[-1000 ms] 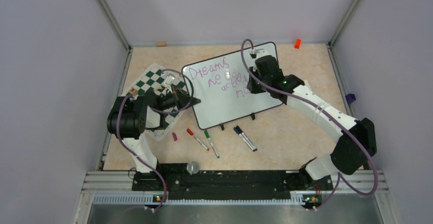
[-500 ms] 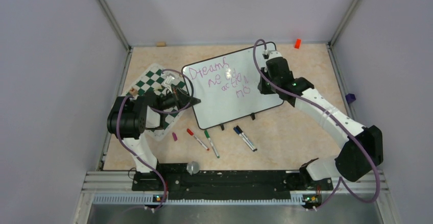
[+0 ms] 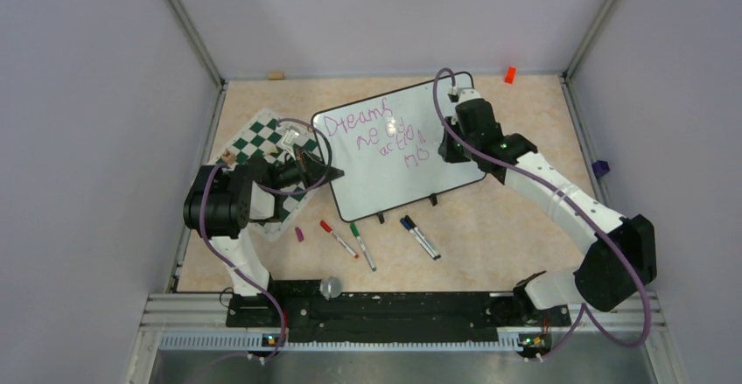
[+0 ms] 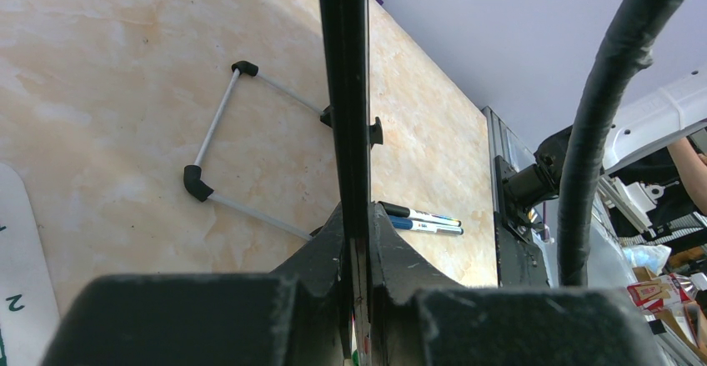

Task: Write a sentence on the whiteboard

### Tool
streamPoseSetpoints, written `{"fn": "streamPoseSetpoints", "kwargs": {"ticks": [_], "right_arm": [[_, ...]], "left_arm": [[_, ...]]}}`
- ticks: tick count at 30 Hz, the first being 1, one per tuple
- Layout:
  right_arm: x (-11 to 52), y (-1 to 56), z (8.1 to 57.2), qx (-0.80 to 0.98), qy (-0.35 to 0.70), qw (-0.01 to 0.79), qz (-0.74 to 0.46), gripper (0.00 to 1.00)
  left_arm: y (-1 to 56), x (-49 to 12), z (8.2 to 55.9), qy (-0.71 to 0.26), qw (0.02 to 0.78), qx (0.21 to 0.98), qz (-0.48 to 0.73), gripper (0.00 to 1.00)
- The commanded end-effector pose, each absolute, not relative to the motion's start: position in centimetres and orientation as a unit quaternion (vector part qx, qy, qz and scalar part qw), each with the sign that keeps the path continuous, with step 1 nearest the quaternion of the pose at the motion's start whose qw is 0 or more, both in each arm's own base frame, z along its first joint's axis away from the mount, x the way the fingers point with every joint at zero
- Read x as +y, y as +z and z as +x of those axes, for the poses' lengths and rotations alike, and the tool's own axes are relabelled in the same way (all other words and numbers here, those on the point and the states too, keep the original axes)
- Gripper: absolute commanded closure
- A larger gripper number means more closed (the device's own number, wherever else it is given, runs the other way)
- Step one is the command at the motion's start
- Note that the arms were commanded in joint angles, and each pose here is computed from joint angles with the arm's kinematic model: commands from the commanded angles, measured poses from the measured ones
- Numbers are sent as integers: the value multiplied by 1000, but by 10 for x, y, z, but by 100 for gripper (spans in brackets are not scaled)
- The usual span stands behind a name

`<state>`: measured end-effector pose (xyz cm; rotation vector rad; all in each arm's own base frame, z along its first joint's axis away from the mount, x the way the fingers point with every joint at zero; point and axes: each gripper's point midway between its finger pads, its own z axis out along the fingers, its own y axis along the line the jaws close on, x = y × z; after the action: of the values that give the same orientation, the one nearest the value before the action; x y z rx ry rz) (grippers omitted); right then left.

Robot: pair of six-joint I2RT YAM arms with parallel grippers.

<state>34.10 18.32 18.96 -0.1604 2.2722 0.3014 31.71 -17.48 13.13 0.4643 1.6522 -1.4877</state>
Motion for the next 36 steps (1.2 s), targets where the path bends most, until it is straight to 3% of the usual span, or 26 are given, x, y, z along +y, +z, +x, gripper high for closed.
{"fn": "streamPoseSetpoints", "kwargs": {"ticks": [1,27,36], "right_arm": [[189,199,350,892,133,427,-59,100],[179,161,337,911,112,393,-46,100],[177,173,359,908,83,409,-45,100]], "left_arm": [[134,-179,302,-585,436,629,269,100],[133,-179,303,-584,437,629,269,100],[133,-179,303,-585,437,628,270,100]]}}
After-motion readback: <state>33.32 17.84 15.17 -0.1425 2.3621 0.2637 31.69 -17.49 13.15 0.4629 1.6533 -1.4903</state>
